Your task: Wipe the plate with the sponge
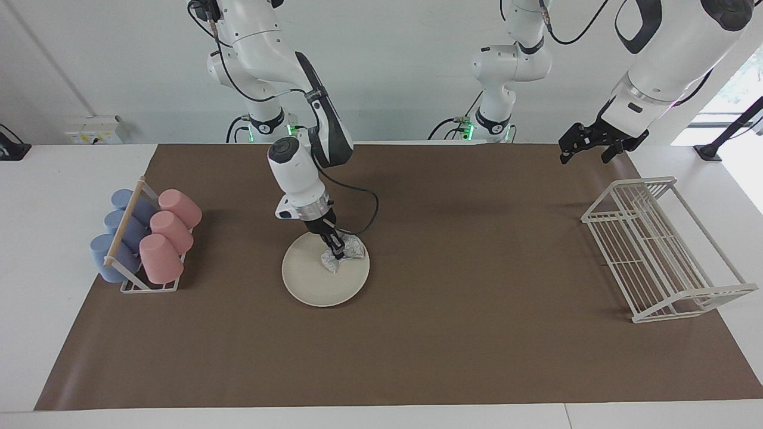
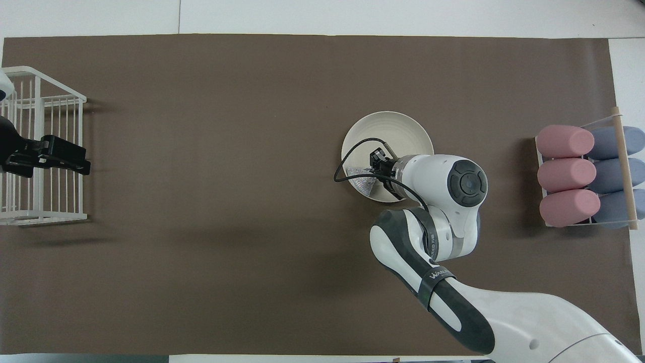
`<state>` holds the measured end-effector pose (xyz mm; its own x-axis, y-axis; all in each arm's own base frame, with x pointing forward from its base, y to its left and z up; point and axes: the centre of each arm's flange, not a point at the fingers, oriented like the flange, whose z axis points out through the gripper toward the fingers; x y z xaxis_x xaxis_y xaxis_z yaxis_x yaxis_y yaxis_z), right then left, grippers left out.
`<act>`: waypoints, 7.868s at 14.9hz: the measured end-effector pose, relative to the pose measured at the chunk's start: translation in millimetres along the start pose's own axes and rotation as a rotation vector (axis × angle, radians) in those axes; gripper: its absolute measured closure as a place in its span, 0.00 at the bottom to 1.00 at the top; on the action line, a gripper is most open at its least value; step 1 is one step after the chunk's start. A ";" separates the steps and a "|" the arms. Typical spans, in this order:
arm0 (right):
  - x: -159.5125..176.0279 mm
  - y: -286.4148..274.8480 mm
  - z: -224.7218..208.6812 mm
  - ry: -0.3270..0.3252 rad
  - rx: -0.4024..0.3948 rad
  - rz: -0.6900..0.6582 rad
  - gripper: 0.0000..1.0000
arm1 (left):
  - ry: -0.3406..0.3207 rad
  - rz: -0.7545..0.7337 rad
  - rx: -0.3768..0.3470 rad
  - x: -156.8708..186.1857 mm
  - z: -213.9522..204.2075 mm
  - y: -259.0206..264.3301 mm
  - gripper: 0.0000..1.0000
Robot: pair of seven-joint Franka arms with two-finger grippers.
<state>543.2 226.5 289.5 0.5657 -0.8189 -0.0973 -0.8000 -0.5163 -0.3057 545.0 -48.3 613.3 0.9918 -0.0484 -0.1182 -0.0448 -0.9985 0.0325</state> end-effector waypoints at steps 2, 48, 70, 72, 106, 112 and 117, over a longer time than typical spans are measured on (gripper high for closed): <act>0.2 -2.2 -0.9 -0.005 -0.005 0.048 0.90 | 0.003 0.000 0.000 0.3 -0.2 0.0 0.00; -127.5 -79.9 -326.6 -0.100 -0.088 0.306 0.90 | -0.026 -0.298 -1.253 -96.6 93.6 254.9 0.13; 9.7 -41.1 -337.5 -0.135 -0.149 -0.431 0.00 | -0.024 -0.363 -1.212 -78.5 95.4 224.3 0.95; 49.1 -22.4 -343.1 -0.161 -0.164 -0.565 0.00 | -0.048 -0.366 -1.160 -66.1 96.8 189.2 0.95; 213.7 67.3 -363.1 -0.171 -0.356 -1.001 0.00 | 0.060 -0.062 1.061 90.5 123.4 -34.8 0.95; 208.6 53.2 -358.7 -0.129 -0.345 -1.033 0.00 | 0.110 -0.160 1.141 109.0 200.1 -12.9 0.95; 211.9 55.3 -359.3 -0.127 -0.344 -1.026 0.00 | 0.106 -0.170 1.146 104.5 218.0 -16.3 0.95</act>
<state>546.9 -65.6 592.3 0.9967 0.0635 -0.0500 0.0627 -0.9979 -0.0173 623.2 -42.9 384.0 0.9981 0.0370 0.0502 0.0613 -0.4336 -0.8990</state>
